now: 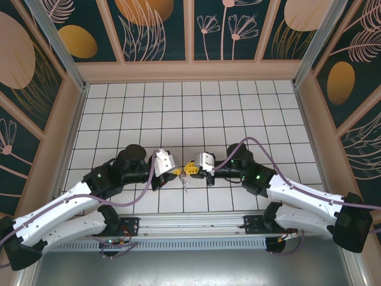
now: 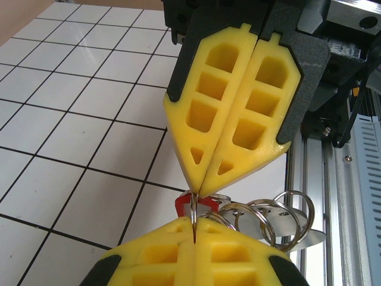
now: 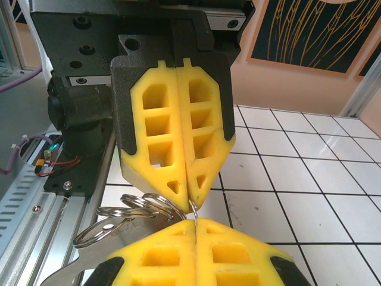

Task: Put the keys on the keyring

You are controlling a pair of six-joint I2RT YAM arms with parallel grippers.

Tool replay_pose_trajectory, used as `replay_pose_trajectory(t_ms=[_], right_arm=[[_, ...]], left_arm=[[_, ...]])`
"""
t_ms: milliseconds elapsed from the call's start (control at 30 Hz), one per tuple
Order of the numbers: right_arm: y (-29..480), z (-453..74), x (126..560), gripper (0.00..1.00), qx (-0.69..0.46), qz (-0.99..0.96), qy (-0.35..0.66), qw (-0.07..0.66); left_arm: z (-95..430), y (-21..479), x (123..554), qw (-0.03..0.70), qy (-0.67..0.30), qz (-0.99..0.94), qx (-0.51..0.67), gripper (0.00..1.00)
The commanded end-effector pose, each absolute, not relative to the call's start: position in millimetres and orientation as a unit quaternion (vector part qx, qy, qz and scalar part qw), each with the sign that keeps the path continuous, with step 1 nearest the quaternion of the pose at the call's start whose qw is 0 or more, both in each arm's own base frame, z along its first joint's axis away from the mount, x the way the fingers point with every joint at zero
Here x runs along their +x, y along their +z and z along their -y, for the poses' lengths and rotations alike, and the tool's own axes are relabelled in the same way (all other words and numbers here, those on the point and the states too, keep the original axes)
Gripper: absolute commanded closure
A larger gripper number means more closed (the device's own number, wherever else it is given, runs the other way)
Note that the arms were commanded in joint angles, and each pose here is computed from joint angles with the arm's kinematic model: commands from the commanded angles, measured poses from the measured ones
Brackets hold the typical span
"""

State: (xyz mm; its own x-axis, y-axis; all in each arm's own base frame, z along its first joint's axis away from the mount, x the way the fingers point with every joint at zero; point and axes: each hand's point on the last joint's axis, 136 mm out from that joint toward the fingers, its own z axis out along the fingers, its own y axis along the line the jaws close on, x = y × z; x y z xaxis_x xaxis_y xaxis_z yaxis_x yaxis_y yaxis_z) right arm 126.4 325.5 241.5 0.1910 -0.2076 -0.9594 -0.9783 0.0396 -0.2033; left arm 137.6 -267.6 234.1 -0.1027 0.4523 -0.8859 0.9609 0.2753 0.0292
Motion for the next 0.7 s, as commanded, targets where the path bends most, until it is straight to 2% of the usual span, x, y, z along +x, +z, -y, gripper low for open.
replay_pose_trajectory(t_ms=[0, 667], right_arm=[[245, -325, 132, 1.0, -0.568, -0.519, 0.381, 0.513], [245, -319, 148, 1.0, -0.536, -0.555, 0.382, 0.509]], left_arm=[[275, 275, 134, 0.466, -0.332, -0.637, 0.516, 1.0], [273, 275, 135, 0.471, -0.329, -0.636, 0.515, 1.0]])
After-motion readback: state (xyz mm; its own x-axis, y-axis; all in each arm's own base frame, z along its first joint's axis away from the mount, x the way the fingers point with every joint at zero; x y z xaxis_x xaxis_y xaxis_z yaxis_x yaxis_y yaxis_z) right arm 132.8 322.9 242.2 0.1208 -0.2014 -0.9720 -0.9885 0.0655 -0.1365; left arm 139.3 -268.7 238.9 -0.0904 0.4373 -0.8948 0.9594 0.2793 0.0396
